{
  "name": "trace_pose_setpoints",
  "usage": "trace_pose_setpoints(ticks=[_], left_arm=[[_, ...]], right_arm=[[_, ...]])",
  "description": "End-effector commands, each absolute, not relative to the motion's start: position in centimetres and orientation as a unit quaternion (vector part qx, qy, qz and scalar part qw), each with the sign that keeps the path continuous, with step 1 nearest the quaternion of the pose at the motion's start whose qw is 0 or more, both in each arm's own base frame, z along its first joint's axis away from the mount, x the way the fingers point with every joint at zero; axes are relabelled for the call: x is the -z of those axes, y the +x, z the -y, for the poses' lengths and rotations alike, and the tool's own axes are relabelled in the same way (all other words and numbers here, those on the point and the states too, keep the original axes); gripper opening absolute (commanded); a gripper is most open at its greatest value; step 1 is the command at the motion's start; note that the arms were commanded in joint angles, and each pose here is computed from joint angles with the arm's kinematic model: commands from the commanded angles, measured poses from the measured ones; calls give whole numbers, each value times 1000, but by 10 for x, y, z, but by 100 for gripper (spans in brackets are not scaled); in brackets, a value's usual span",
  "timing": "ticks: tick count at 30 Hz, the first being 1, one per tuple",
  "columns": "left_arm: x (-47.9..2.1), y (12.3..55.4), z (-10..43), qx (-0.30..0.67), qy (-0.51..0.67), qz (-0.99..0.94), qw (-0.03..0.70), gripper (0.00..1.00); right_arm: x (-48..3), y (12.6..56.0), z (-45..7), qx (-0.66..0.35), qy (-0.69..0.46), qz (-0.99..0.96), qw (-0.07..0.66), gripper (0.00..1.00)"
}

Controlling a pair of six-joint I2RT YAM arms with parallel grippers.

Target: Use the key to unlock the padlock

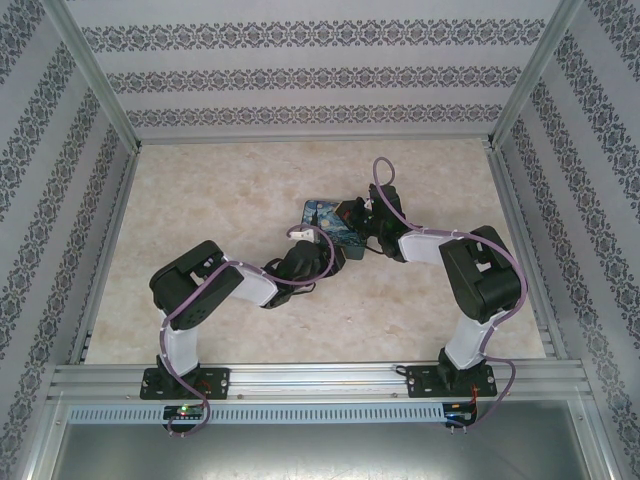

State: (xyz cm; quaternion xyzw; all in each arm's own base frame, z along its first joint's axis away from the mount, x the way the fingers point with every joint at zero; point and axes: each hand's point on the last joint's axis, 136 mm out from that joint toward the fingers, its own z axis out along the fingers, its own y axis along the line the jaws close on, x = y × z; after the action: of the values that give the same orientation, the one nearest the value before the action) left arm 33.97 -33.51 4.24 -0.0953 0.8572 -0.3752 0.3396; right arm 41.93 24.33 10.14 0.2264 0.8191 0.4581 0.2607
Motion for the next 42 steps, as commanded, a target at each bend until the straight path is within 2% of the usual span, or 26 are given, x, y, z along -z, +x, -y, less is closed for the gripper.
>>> trace_pose_setpoints(ticks=[1, 5, 11, 23, 28, 31, 35, 39, 42], left_arm=[[-12, 329, 329, 320, -77, -887, 324, 43], [-5, 328, 327, 314, -80, -890, 322, 41], [-3, 329, 326, 304, -80, -893, 322, 31], [2, 328, 324, 288, -68, -901, 318, 27], [4, 326, 323, 286, -66, -903, 315, 21], [5, 326, 323, 284, -67, -903, 314, 14], [5, 325, 323, 285, -70, -904, 311, 11], [5, 325, 324, 289, -73, -904, 306, 0], [3, 324, 326, 297, -76, -903, 301, 0]], right_arm=[[-55, 399, -235, -419, 252, -847, 207, 0], [-55, 399, -236, -422, 252, -846, 206, 0], [-53, 400, -234, -421, 256, -845, 206, 0], [-48, 400, -234, -426, 264, -842, 200, 0], [-47, 400, -234, -426, 265, -842, 199, 0], [-46, 399, -234, -426, 266, -842, 198, 0], [-46, 400, -234, -428, 266, -841, 198, 0], [-47, 400, -233, -429, 267, -840, 200, 0], [-47, 400, -233, -430, 267, -839, 199, 0]])
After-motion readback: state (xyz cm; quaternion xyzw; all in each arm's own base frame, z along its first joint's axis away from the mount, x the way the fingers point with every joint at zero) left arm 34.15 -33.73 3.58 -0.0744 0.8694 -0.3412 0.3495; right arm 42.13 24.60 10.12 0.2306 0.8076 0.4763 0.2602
